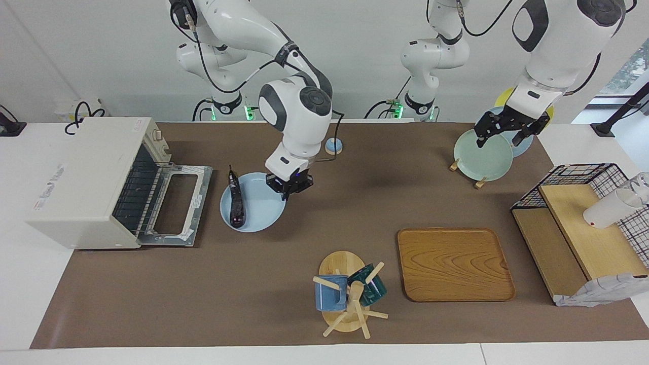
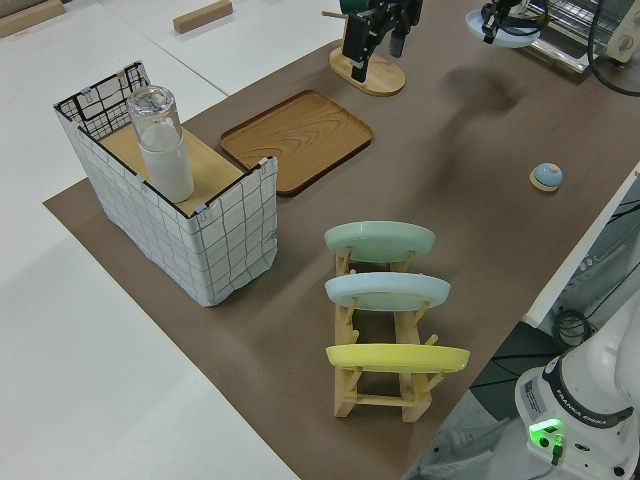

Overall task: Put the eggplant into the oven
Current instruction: 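Carry the eggplant into the open oven with the right gripper and release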

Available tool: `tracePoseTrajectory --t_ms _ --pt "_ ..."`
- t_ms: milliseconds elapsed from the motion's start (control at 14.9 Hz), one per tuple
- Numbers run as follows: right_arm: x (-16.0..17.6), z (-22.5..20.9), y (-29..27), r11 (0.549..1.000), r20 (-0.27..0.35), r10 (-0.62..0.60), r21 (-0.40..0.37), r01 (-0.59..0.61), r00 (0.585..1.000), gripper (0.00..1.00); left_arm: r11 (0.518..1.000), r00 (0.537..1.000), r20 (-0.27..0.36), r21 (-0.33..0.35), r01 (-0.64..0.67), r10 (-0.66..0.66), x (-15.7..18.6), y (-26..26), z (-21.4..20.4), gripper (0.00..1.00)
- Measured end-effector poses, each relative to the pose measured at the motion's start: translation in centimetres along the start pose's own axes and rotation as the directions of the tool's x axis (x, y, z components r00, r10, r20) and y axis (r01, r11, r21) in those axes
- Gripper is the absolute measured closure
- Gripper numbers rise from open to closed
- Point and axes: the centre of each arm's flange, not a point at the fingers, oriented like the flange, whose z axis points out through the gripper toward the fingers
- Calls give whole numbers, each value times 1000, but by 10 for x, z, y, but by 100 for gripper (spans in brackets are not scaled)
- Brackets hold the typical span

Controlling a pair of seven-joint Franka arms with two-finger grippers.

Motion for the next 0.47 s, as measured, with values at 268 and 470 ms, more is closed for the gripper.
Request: tracePoseTrajectory --t_ms 268,470 --pt "1 34 64 996 37 37 -84 -33 999 98 1000 1000 0 1 0 0 0 0 0 0" --pt "-5 51 107 995 75 47 -96 -40 996 98 1000 1000 1 1 2 -2 0 -1 0 0"
